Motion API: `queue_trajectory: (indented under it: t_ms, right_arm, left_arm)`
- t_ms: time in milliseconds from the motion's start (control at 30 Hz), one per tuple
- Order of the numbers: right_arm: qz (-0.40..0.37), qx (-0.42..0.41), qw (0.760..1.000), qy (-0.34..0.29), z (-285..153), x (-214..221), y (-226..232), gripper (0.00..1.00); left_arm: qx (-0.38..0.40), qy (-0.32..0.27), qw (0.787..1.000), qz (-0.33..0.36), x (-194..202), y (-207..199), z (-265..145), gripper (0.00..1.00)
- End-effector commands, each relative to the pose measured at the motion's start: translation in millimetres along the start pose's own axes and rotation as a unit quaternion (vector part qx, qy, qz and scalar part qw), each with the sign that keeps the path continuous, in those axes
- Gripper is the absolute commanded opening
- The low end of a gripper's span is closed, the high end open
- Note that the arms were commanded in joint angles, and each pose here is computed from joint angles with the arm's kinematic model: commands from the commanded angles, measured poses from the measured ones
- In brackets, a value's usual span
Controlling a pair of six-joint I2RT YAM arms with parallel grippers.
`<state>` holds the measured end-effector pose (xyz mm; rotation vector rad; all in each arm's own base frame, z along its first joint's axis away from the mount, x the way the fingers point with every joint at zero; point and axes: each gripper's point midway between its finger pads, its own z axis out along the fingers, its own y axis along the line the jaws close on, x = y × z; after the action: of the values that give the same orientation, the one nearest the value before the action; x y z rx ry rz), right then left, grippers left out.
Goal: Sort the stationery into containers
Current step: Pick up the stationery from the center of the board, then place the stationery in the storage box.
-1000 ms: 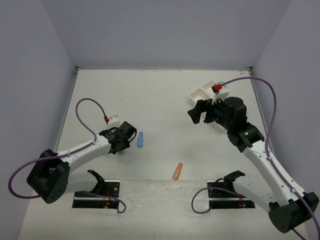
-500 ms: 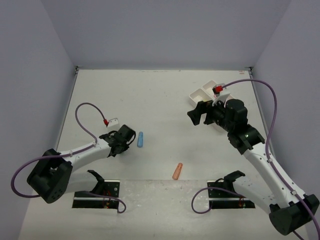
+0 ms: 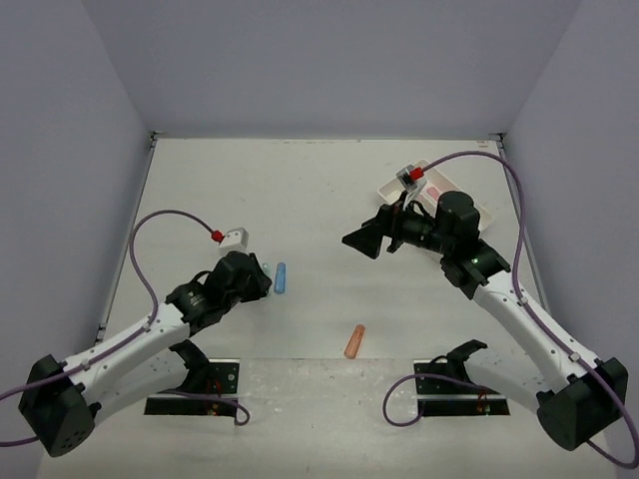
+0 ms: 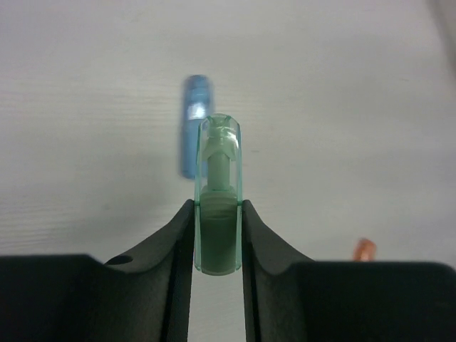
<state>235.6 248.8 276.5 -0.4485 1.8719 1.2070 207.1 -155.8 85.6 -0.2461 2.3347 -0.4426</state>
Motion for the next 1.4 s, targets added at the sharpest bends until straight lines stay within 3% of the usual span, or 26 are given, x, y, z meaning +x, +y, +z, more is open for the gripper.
queue_trajectory:
  t_ms: [0,133,300,400,733,933,1000,1067,1100,1167,1233,1300,1367]
  right_arm:
    - [0.045,-0.087,0.995,0.023,25.6,14.2,60.6,0.99]
    - [0.105,0.008,0.994,-0.018,53.9,14.3,60.1,0.99]
    - [0.088,0.053,0.995,-0.005,80.1,25.9,85.1,0.98]
    - [0.093,0.068,0.993,-0.001,92.2,30.6,86.0,0.87]
    - [0.076,0.094,0.993,0.010,97.9,45.7,88.6,0.51]
    - [0.070,0.095,0.993,0.028,100.6,58.4,94.3,0.40]
    - [0.069,0.092,0.993,0.033,102.3,61.0,97.6,0.32]
    - [0.070,0.086,0.993,0.039,103.7,63.5,101.5,0.05]
    - [0.070,0.085,0.993,0.042,104.4,64.9,102.1,0.00]
    - [0.070,0.089,0.993,0.042,104.8,65.7,101.1,0.00]
    - [0.069,0.090,0.993,0.040,103.4,64.5,100.5,0.00]
    - [0.064,0.097,0.993,0.038,101.7,63.0,98.2,0.00]
    - [0.052,0.107,0.992,0.031,99.9,57.9,92.5,0.00]
  left_arm:
    - [0.222,-0.093,0.970,0.032,-36.4,-81.4,-51.7,0.00]
    - [0.392,-0.158,0.905,0.039,-47.0,-121.7,-103.6,0.00]
    - [0.453,-0.194,0.869,0.051,-51.6,-132.0,-128.5,0.00]
    - [0.477,-0.202,0.853,0.065,-52.0,-137.2,-139.9,0.00]
    - [0.439,-0.215,0.871,0.050,-56.1,-124.4,-126.9,0.00]
    - [0.423,-0.217,0.878,0.056,-57.6,-122.3,-119.9,0.00]
    - [0.416,-0.217,0.881,0.057,-57.4,-121.1,-116.7,0.00]
    - [0.412,-0.217,0.883,0.058,-57.4,-119.9,-114.9,0.00]
    - [0.411,-0.216,0.883,0.060,-57.1,-119.7,-115.0,0.00]
    - [0.411,-0.217,0.883,0.062,-57.1,-119.3,-115.5,0.02]
    - [0.403,-0.227,0.885,0.058,-61.8,-116.9,-116.3,0.15]
    - [0.399,-0.227,0.886,0.060,-62.8,-115.6,-117.2,0.43]
    - [0.392,-0.223,0.891,0.058,-63.4,-114.1,-116.8,0.77]
